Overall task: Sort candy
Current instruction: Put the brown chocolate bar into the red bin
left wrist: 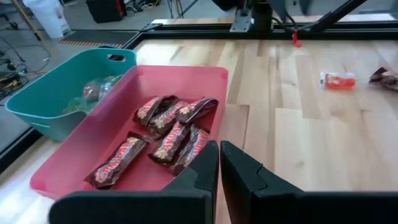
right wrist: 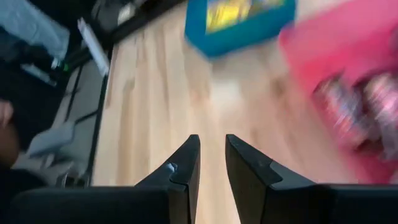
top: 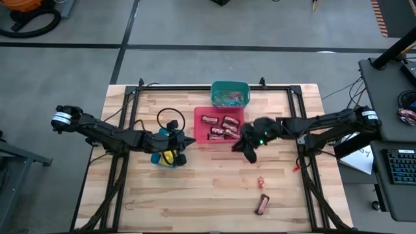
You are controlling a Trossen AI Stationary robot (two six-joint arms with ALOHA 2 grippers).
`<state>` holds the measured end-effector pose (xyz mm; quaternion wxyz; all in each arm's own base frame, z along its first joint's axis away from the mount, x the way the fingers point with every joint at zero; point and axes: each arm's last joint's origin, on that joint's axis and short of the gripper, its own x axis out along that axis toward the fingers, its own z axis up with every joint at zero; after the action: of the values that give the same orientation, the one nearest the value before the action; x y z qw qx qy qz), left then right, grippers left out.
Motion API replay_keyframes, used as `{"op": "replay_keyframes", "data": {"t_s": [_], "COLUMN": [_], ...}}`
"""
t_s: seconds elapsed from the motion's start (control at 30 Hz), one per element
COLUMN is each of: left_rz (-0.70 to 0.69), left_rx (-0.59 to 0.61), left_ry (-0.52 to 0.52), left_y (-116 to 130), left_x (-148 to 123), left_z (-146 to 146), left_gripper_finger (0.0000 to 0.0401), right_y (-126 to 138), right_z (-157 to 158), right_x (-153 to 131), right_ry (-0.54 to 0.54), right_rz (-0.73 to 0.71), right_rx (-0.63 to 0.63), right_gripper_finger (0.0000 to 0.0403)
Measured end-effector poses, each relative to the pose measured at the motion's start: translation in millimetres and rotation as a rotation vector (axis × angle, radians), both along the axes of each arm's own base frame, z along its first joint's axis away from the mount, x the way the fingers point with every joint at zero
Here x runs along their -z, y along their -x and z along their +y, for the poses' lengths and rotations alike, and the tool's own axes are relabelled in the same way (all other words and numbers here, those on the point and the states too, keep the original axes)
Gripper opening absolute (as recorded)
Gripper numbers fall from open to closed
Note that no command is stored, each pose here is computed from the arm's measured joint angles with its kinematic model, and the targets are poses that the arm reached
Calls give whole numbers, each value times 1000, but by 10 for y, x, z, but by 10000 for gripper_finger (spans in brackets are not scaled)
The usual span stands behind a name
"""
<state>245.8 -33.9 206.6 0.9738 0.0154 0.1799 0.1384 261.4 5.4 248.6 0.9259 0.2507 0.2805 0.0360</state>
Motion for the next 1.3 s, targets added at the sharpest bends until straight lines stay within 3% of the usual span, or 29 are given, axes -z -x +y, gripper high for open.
{"op": "replay_keyframes", "data": {"t_s": [0.2, 0.5, 1.03, 1.3], "left_rz": [-22, -108, -157, -244], "left_rx": [9, 12, 3, 85], "left_ry": [22, 44, 145, 205], "left_y": [8, -16, -63, -115], "left_x": [-22, -101, -70, -50], "left_z": [-40, -54, -117, -367], "left_gripper_finger": [1, 1, 1, 1], "right_y": [87, 202, 288, 349], "right_z": [362, 787, 1358, 1667], "right_x": [85, 66, 1, 64], "right_ry": [-39, -36, 158, 358], "right_rz": [119, 155, 550, 684], "right_rx": [-109, -261, -368, -577], "right_gripper_finger": [68, 68, 68, 68]}}
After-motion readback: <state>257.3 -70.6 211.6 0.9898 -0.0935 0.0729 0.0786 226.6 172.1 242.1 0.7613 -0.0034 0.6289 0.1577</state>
